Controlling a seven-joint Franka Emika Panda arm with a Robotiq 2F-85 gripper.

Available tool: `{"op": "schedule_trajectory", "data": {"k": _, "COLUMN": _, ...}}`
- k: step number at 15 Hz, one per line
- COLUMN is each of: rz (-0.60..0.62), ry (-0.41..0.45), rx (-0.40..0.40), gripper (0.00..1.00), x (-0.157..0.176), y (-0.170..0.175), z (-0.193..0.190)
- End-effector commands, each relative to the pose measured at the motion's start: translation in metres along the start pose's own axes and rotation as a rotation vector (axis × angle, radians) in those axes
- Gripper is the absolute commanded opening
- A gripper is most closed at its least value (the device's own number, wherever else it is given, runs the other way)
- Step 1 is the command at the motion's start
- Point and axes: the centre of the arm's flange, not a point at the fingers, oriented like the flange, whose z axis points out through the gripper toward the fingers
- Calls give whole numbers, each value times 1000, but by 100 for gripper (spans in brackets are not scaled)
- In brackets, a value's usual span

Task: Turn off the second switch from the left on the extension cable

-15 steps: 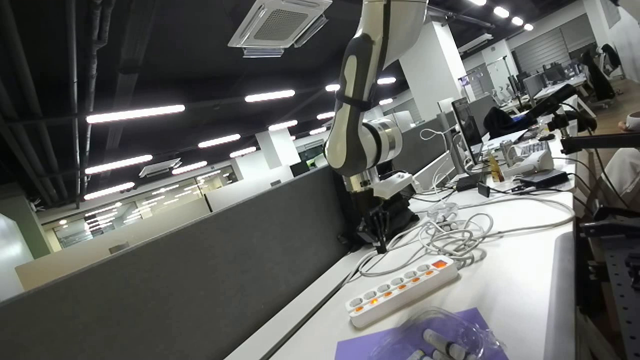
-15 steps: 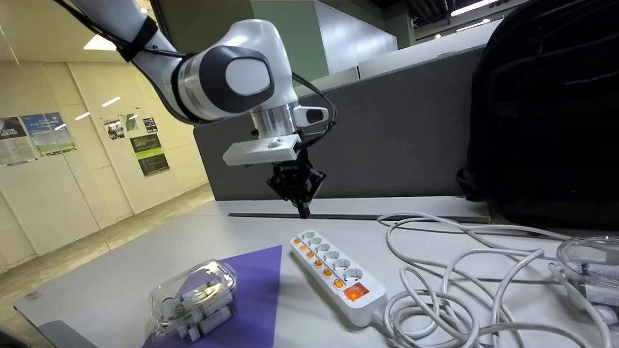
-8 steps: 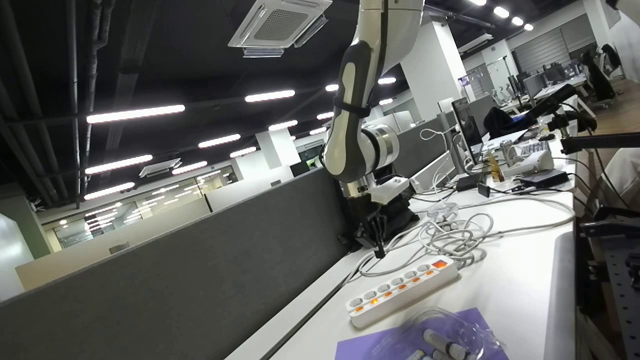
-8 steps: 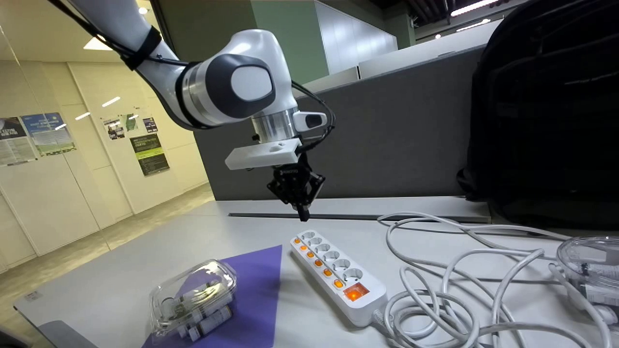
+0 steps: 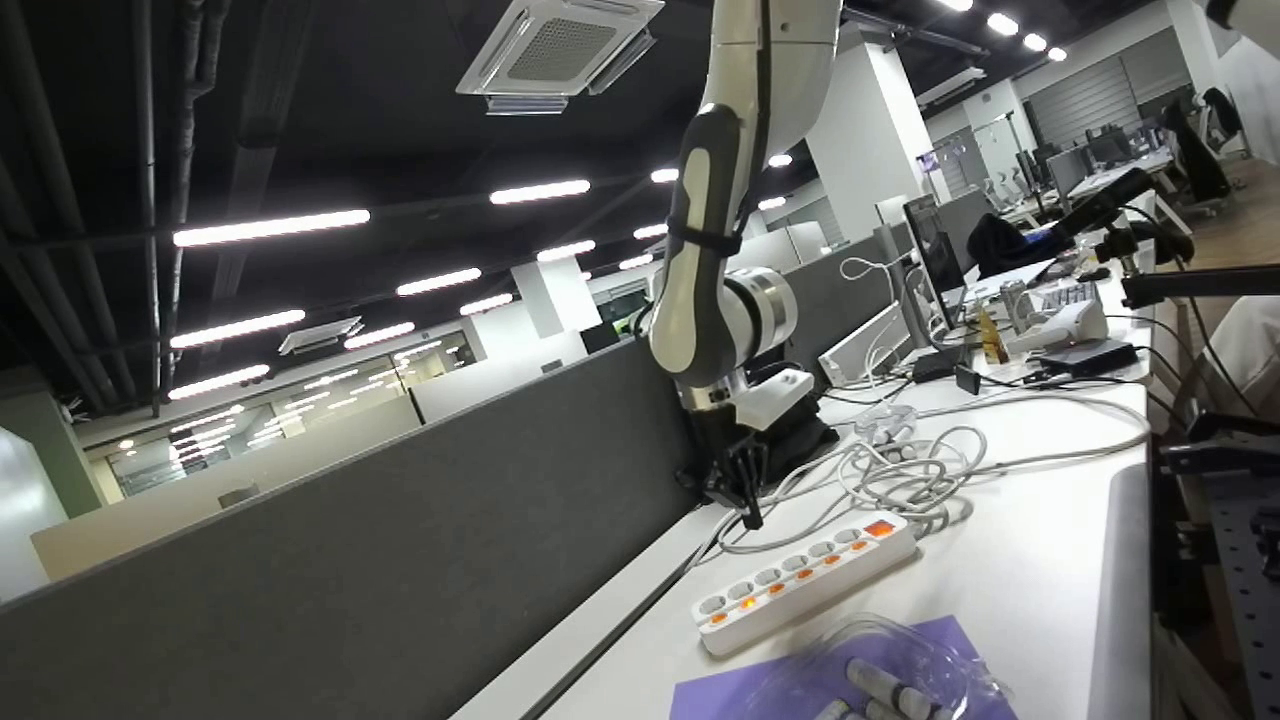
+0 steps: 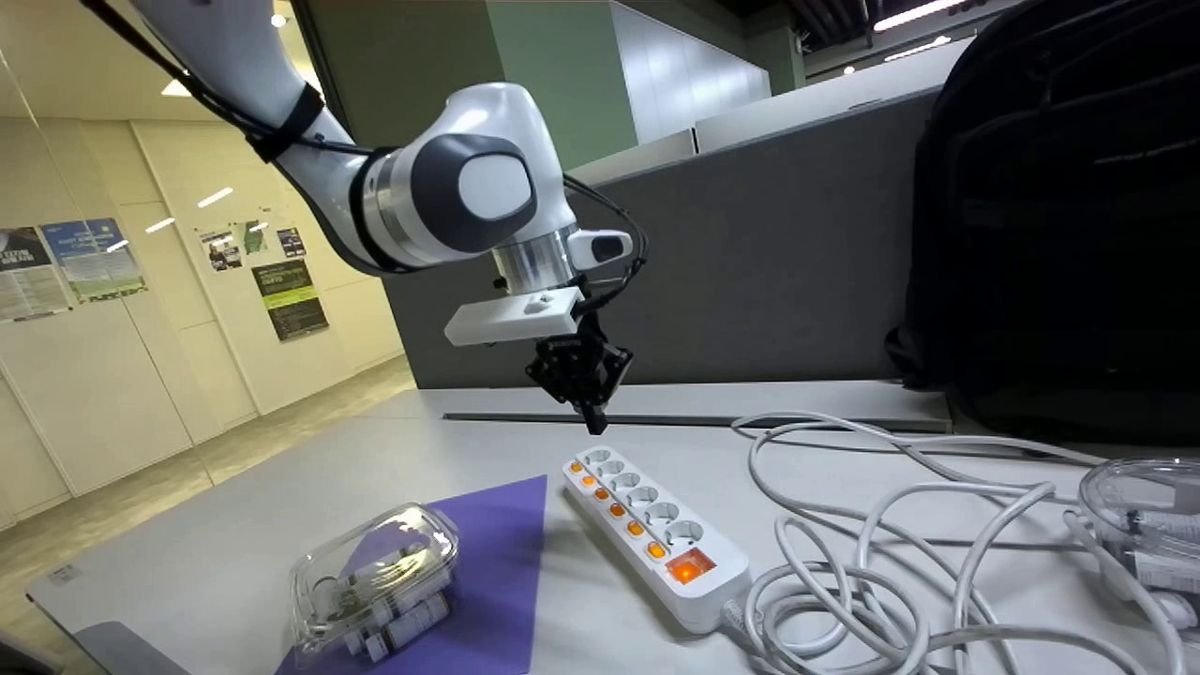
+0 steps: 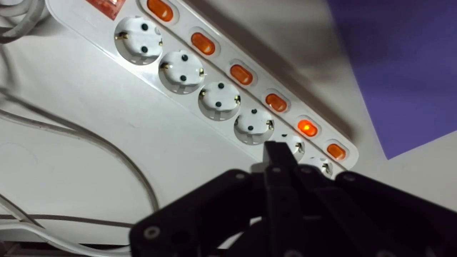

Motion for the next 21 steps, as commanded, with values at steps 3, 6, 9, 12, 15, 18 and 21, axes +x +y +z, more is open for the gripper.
{"op": "schedule_trajectory", "data": {"k": 3, "rz": 25, "ry": 6, "rx": -16, "gripper": 0, "x": 31, "y": -24, "z": 23}}
{"op": "schedule_trajectory", "data": {"k": 6, "rz": 27, "ry": -12, "rx": -5, "gripper": 0, "x": 37, "y": -34, "z": 35}}
{"op": "schedule_trajectory", "data": {"k": 9, "rz": 40, "ry": -32, "rx": -12, "gripper": 0, "x": 38, "y": -42, "z": 48}}
{"op": "schedule_trajectory", "data": {"k": 12, "rz": 56, "ry": -41, "rx": -12, "gripper": 0, "x": 39, "y": -46, "z": 60}}
{"op": "schedule_trajectory", "data": {"k": 15, "rz": 69, "ry": -42, "rx": -17, "gripper": 0, "x": 37, "y": -50, "z": 66}}
{"op": "schedule_trajectory", "data": {"k": 18, "rz": 100, "ry": -37, "rx": -29, "gripper": 0, "x": 33, "y": -51, "z": 66}}
{"op": "schedule_trajectory", "data": {"k": 21, "rz": 135, "ry": -41, "rx": -62, "gripper": 0, "x": 29, "y": -50, "z": 61}}
